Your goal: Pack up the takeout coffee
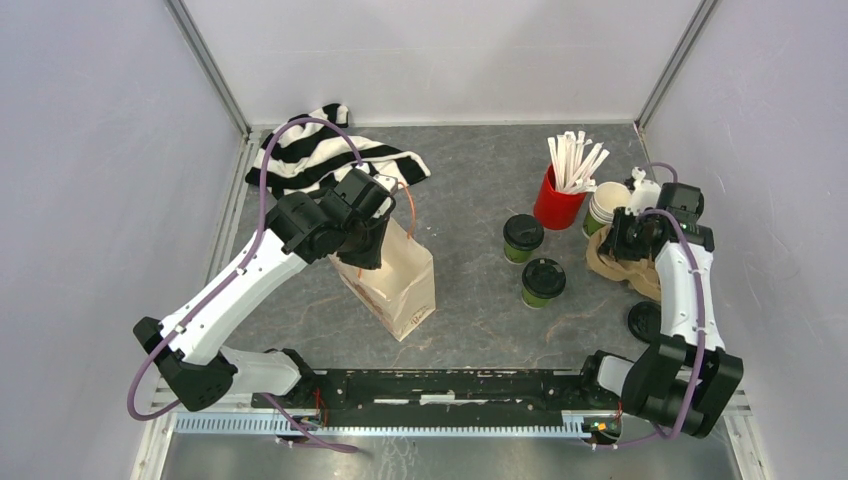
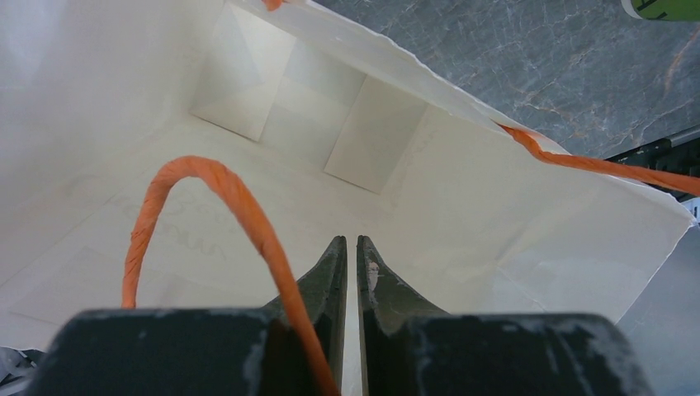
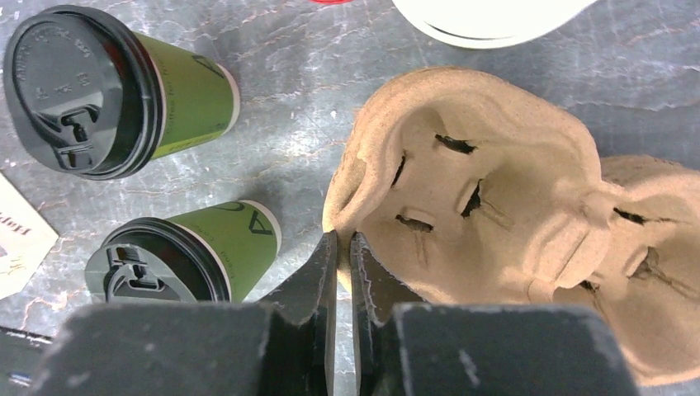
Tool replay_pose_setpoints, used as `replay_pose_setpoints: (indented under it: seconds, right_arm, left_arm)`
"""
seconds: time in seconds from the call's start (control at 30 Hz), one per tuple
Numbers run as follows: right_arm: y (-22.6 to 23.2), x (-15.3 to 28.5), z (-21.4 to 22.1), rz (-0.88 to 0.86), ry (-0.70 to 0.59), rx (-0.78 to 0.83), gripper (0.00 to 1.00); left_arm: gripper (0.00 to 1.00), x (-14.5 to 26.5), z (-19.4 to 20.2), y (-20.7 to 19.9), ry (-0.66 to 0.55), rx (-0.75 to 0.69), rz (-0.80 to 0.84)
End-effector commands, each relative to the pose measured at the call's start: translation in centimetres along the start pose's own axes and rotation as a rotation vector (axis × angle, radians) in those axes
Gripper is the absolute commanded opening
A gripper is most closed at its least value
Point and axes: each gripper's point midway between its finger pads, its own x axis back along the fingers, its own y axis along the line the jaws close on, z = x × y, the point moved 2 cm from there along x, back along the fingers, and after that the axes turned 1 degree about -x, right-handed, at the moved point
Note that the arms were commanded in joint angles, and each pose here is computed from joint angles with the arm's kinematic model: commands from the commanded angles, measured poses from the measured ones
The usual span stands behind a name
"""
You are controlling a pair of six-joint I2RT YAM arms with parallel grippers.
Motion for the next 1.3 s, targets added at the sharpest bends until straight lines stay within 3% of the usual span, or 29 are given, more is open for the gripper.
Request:
replay_pose_setpoints:
  seconds: [0.0, 0.1, 0.2, 0.27, 0.33, 0.43, 0.57, 0.7, 0.83, 1.1, 1.27]
  right_arm:
    - [-0.7, 1.7, -0.8, 0.142, 0.017, 0.024, 0.00]
    - [-0.6, 6.1, -2.6, 0.346, -0.045, 0.094, 0.00]
    - [-1.7, 6.0, -1.6, 0.497, -0.107, 0.118, 0.00]
    - [-2.4, 4.3, -0.5, 0.540, -0.081, 0.142, 0.00]
    - [-1.9, 5.4, -1.1, 0.643, -0.019, 0.200, 0.00]
    - [-1.1, 7.4, -1.9, 0.760, -0.027, 0.338, 0.00]
    - [-1.0, 5.5, -1.1, 0.819, 0.060, 0.484, 0.00]
    - [0.9, 6.7, -1.8, 1.003, 0.073, 0.682, 0.00]
    - [2.0, 5.3, -1.2, 0.950, 0.075, 0.733, 0.00]
    - [0.6, 6.0, 0.0, 1.057, 0.073, 0.752, 0.00]
    - [0.9, 5.5, -0.3, 1.031, 0.061, 0.788, 0.00]
  left_arm:
    - [0.16, 0.8, -1.3, -0.4, -0.056, -0.044, 0.023]
    - [0.16, 0.9, -1.4, -0.4, -0.057, -0.042, 0.022]
    - [0.16, 1.0, -1.6, -0.5, -0.066, -0.041, 0.032]
    - [0.16, 1.1, -1.7, -0.7, -0.072, -0.041, 0.042]
    - [0.15, 1.3, -1.8, -0.9, -0.073, -0.044, 0.048]
    - [0.15, 1.5, -1.7, -1.0, -0.069, -0.037, 0.057]
    - [0.15, 1.7, -1.5, -1.2, -0.067, -0.033, 0.077]
    - [0.15, 1.8, -1.7, -1.3, -0.065, -0.026, 0.081]
    - [0.15, 2.0, -1.6, -1.3, -0.069, -0.020, 0.085]
    - [0.15, 2.5, -2.3, -1.3, -0.094, -0.004, 0.085]
    - [0.15, 2.1, -2.1, -2.0, -0.072, 0.023, 0.122]
